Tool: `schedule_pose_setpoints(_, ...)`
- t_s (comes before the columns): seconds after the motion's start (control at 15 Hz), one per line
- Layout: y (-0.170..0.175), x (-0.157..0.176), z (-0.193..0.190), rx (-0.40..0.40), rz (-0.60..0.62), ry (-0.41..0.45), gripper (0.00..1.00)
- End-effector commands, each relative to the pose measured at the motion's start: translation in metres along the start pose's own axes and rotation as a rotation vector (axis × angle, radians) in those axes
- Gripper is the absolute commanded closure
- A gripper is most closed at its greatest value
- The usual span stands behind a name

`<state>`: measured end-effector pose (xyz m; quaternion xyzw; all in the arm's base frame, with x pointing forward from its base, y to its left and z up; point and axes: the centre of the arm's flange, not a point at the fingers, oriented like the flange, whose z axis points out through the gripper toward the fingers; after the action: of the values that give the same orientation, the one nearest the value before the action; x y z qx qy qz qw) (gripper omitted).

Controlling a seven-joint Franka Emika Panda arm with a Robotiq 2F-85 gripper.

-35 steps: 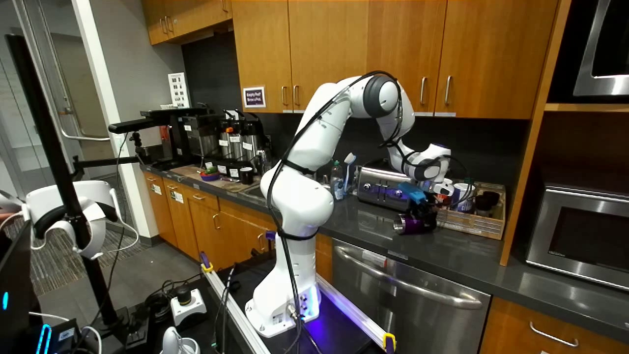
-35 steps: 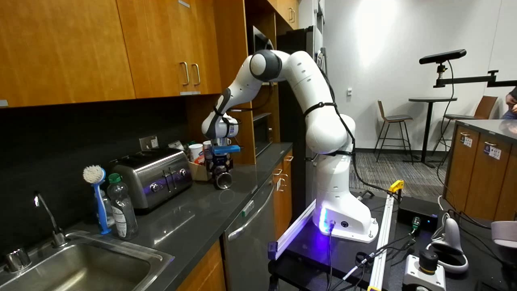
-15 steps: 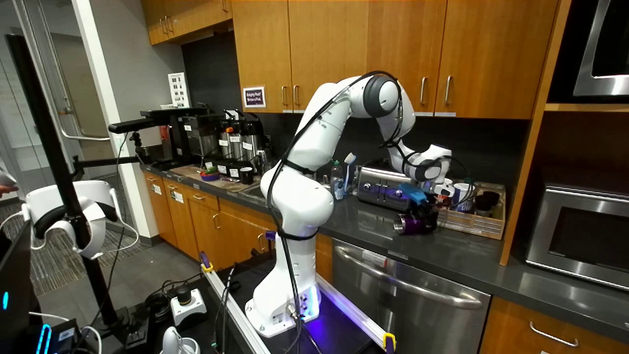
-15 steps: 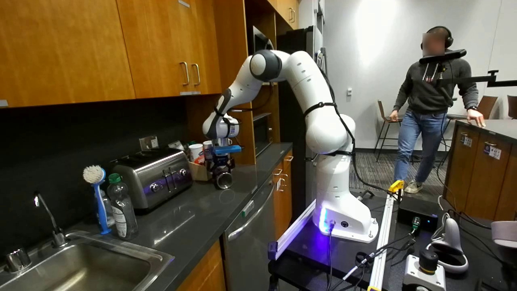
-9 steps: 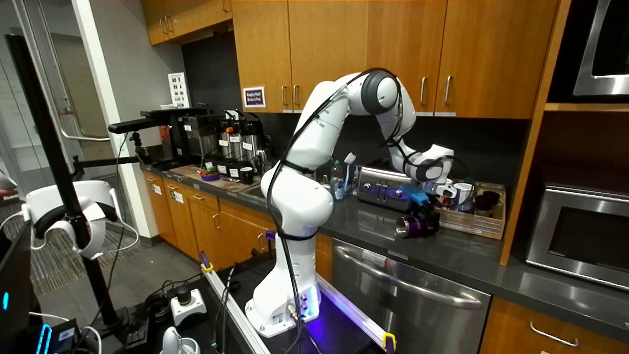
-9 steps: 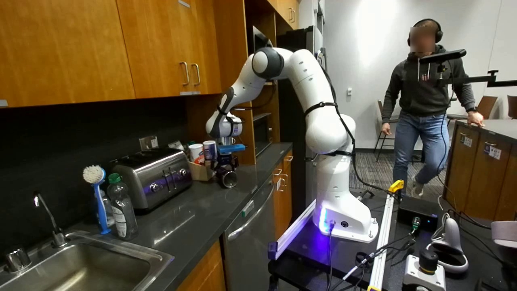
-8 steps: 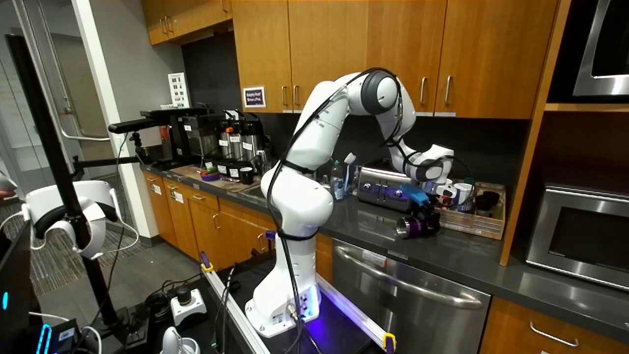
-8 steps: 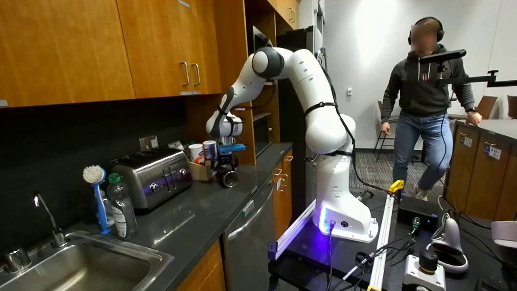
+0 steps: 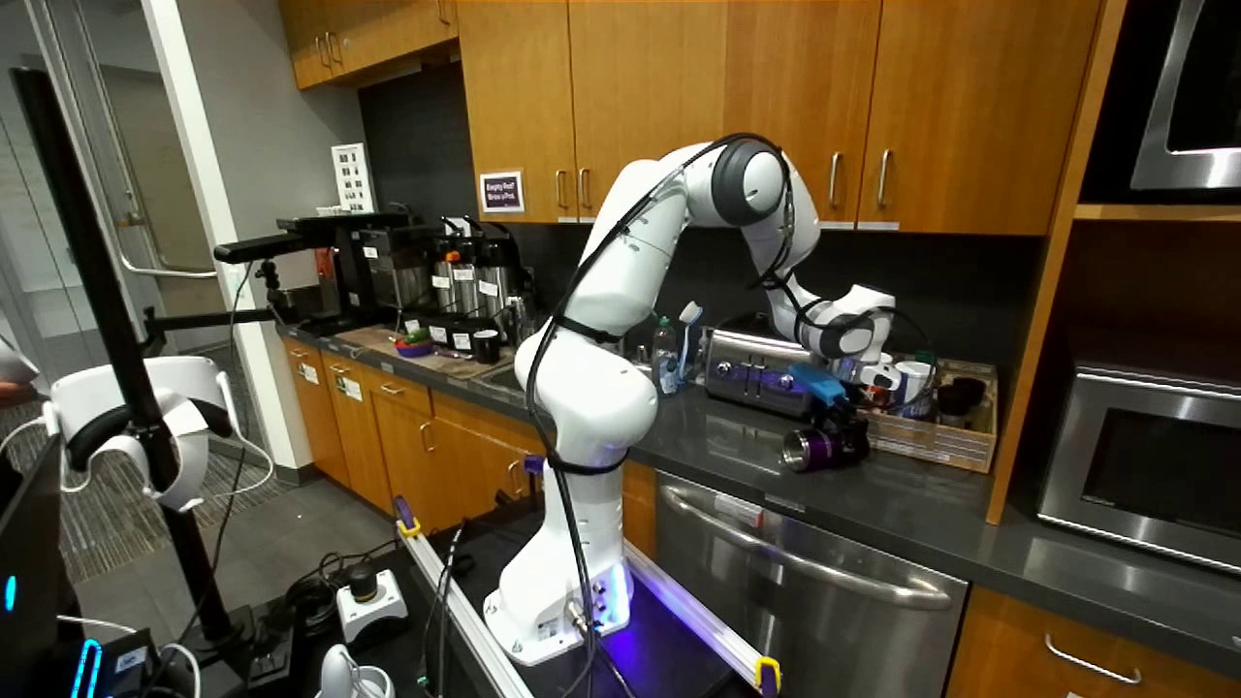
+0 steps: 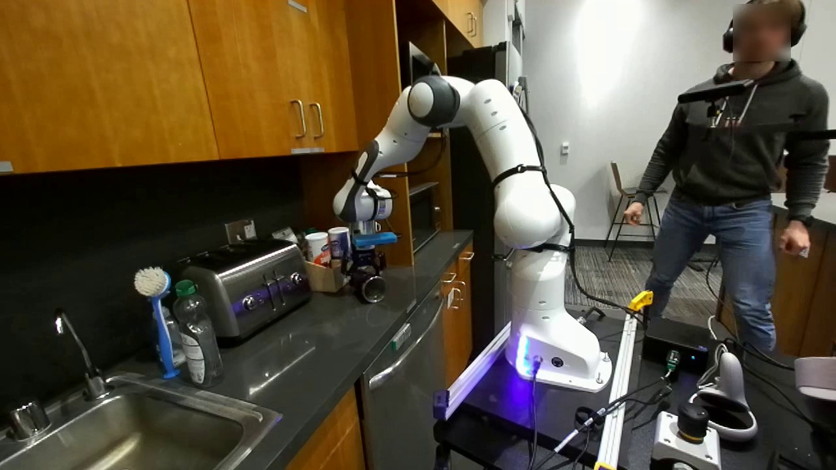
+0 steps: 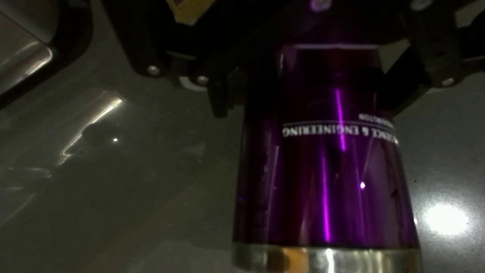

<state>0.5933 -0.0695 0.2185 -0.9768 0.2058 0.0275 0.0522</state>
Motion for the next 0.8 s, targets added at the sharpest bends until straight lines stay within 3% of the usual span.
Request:
schedule_pose_setpoints(0.0, 0.000, 0.000, 0.000, 0.000, 0.000, 0.000, 0.00)
schedule_pose_setpoints(0.07, -0.002, 0.003, 0.002, -0.008, -0.007, -0.030, 0.25)
schedule_pose_setpoints(0.13, -0.008, 0.013, 0.007, -0.023, -0.008, -0.086, 0.26)
schedule_pose_setpoints(0.27, -0.020, 0.034, 0.018, -0.060, 0.029, -0.218, 0.39)
schedule_pose_setpoints(0.47, -0.026, 0.045, 0.025, -0.088, 0.045, -0.346, 0.40)
schedule_pose_setpoints(0.73, -0.017, 0.047, 0.022, -0.105, 0.050, -0.418, 0.40)
